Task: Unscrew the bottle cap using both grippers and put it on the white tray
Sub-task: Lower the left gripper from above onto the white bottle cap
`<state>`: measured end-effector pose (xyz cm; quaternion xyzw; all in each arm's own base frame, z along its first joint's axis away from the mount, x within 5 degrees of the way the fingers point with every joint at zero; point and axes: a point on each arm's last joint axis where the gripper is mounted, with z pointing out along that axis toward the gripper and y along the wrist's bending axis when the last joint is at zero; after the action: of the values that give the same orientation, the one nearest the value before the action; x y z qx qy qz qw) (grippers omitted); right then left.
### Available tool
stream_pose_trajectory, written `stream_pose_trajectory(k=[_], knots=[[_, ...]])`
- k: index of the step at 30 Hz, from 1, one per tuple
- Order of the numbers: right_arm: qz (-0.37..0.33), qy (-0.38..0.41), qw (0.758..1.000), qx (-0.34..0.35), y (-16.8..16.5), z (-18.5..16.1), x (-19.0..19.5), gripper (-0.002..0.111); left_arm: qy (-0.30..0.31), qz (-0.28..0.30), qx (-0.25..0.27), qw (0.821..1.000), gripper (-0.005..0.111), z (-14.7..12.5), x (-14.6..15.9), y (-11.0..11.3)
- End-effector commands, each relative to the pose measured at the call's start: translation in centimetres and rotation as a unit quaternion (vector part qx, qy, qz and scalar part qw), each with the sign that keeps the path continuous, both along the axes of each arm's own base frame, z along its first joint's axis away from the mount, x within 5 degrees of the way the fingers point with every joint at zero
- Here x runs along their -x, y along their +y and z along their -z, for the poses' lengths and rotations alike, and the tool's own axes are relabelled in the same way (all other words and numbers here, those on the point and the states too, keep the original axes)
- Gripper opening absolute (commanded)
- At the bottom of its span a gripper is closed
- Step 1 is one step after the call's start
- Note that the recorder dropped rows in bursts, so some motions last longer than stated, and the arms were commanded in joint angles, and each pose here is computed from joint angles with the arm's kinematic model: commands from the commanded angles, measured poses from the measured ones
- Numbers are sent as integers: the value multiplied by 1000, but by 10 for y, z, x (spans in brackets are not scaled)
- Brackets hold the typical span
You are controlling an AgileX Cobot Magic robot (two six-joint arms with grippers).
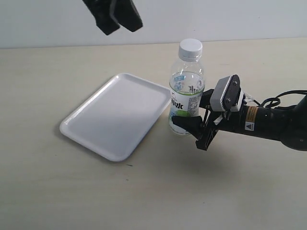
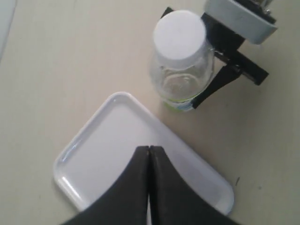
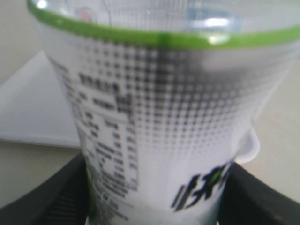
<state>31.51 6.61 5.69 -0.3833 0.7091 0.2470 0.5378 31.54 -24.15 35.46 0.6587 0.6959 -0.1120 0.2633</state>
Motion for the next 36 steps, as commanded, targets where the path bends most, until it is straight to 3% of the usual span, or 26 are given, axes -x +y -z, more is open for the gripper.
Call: stream_pose_trajectory(k=[1,9,18,27,33,36], knots=[[-20,15,999,35,0,7,4,0,-29,33,12,999,0,-3,8,-26],[-23,11,999,48,0,9,4,0,-79,59,41,994,0,-4,11,-57],[-28,2,998,56,0,9,4,0,-109,26,72,991,0,-7,3,-62],[-24,2,998,65,-1,8,4,0,-64,25,23,997,0,2,8,-55],[-24,2,998,65,-1,8,4,0,-38,28,38,998,0,2,12,-58],[-24,2,998,65,-1,8,4,0,-29,32,36,998,10,3,14,-58]])
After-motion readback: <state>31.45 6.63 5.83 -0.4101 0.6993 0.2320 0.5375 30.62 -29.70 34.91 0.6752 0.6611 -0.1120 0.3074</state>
